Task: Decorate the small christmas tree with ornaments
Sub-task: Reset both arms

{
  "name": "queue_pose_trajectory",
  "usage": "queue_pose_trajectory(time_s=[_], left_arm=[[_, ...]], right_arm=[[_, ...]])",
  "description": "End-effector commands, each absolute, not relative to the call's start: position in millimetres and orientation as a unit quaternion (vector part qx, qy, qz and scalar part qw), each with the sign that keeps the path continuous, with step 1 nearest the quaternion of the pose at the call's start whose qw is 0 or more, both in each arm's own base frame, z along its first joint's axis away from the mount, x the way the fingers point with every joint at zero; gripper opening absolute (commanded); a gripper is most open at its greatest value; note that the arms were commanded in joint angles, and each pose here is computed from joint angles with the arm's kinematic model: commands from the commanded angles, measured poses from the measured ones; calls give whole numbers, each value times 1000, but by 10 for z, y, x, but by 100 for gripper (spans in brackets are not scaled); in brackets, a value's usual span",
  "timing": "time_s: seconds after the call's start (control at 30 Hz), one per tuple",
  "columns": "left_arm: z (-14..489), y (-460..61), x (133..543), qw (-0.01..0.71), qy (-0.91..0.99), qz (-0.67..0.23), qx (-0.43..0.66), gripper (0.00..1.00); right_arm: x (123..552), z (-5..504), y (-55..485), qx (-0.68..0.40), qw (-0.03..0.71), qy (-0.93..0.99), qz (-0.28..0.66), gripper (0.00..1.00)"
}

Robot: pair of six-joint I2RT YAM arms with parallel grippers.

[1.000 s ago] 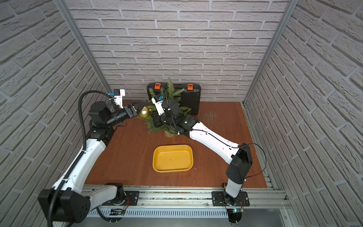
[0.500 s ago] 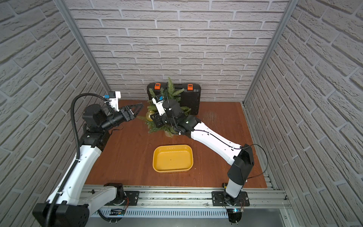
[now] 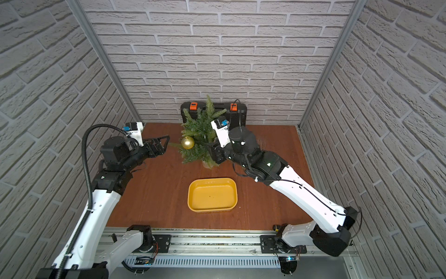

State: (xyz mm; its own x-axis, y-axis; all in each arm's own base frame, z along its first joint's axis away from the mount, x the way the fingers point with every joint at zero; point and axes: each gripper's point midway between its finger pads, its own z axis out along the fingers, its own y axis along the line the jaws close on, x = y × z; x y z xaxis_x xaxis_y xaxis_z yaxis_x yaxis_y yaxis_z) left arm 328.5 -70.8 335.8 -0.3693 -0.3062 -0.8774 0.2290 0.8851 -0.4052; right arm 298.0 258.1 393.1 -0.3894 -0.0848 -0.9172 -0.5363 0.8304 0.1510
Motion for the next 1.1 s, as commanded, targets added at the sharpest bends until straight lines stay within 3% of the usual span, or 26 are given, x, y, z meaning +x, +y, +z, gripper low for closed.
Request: queue_pose_trajectory(time_s=[0.0,0.27,0.6,0.67,0.77,1.07], left_arm=[[2993,-327,3369,571,805,-140,-78,98],[2112,192,3423,553,820,3,-145,98],[1358,469,3592,549,822,110,-102,98],[1260,496,3676,554,822,90,-99,98],[1146,556,3778,564,818,54,-102,98],[1071,567,3866,585,807,4,-73,98]], right_arm=[[3161,3673,1879,-140,519,834,120,62],[3532,2908,712,-5,510,860,-2,100],[3863,1345,-78,95,468,875,-78,99],[3922,1385,-142,93,465,876,-89,100],[4016,1450,-141,82,517,848,-78,98],[3964,1215,-175,58,501,862,-55,100]])
